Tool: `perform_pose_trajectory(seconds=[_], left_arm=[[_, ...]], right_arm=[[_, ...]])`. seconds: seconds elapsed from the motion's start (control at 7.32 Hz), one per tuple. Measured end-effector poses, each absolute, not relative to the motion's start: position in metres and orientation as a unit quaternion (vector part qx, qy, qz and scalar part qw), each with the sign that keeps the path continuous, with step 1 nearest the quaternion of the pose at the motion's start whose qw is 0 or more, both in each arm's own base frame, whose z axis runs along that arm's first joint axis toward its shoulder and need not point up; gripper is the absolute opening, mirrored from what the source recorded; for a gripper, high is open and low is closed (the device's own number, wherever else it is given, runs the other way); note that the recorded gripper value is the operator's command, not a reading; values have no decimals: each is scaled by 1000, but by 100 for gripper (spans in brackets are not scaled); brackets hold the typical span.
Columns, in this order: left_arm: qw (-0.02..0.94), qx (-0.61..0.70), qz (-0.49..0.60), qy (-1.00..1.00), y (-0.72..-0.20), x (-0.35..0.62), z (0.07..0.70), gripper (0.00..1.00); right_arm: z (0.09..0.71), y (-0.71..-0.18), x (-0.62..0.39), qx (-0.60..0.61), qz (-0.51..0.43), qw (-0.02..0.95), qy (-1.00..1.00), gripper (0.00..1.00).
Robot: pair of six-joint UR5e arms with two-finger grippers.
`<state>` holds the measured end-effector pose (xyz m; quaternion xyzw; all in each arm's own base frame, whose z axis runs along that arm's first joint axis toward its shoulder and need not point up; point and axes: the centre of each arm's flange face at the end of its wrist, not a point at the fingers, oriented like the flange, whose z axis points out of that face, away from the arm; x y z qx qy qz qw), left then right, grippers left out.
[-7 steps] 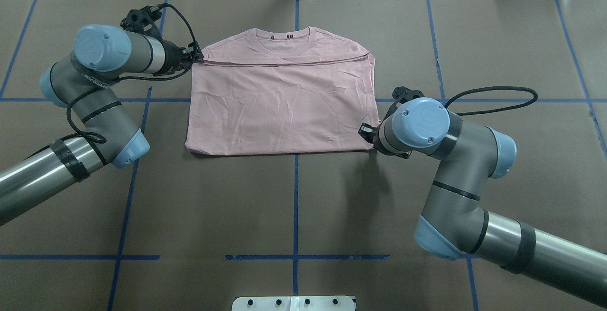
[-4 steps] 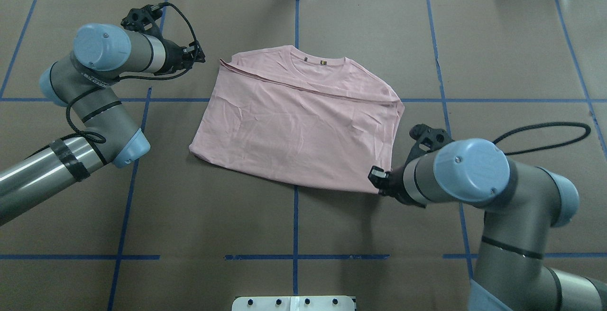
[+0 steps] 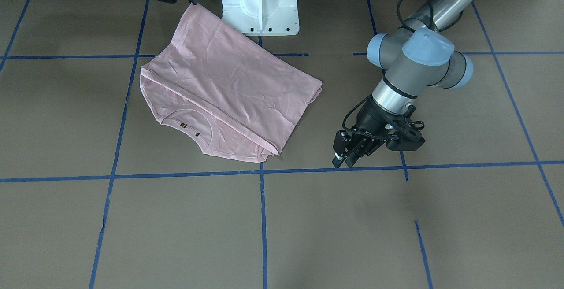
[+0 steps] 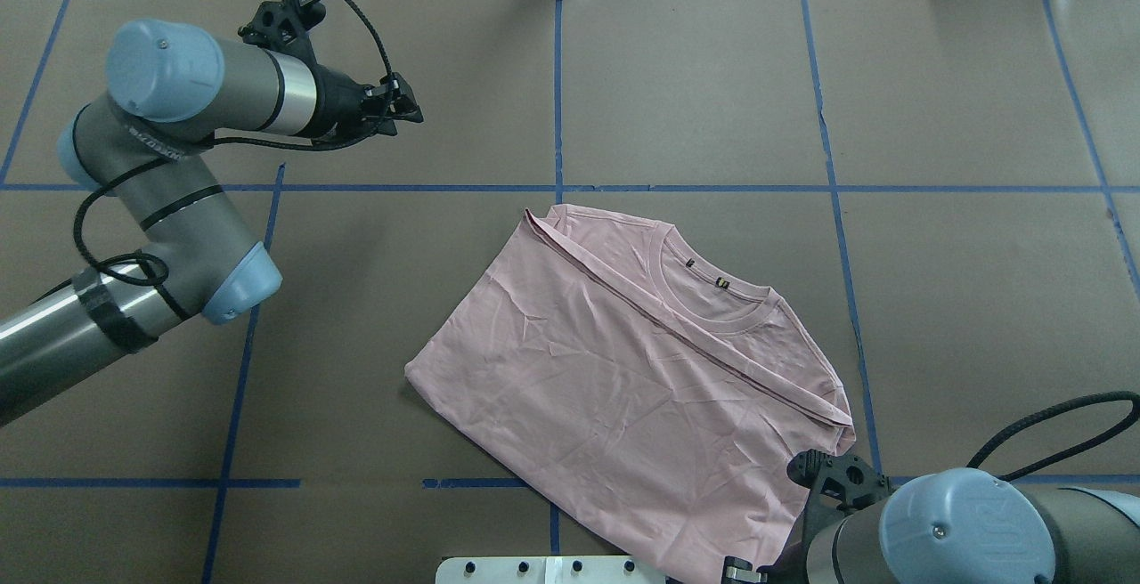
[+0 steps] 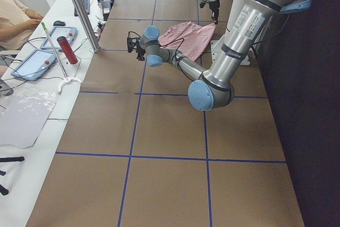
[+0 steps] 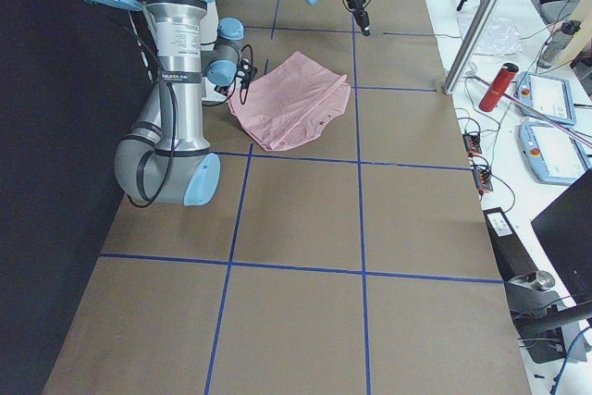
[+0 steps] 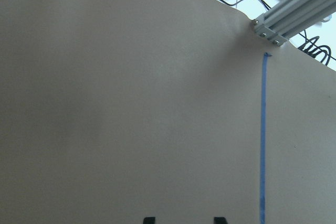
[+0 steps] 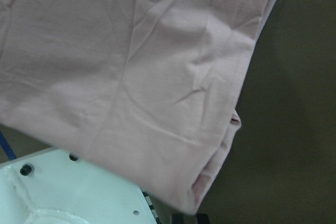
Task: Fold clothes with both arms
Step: 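Drag the folded shirt toward the robot with the right gripper while the left gripper lowers, then grasp the shirt edge with the left gripper and rotate the shirt upright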
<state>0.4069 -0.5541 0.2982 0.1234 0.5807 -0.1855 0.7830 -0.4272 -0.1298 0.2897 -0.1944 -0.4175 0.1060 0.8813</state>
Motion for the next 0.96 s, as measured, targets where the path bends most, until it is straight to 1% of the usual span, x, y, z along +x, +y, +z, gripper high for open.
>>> perform_pose_trajectory(seconds=[0.14,0.27,0.41,0.68,0.96], left_arm=[[783,110,-184,584,-525,392,312,77],[783,76,-200,584,-492,386,324,77],[788,31,-218,575,-459,397,322,77],[815,-47,-229,530,-395,433,288,76],[830,-82,-245,494,-345,472,281,75]], right_arm=[[292,-126,-427,-197,104,883,-414,100],[291,-126,-427,-196,107,882,-415,100],[286,-133,-426,-191,116,879,-422,100],[267,-183,-414,-160,165,862,-452,100],[267,-231,-397,-126,213,851,-462,100]])
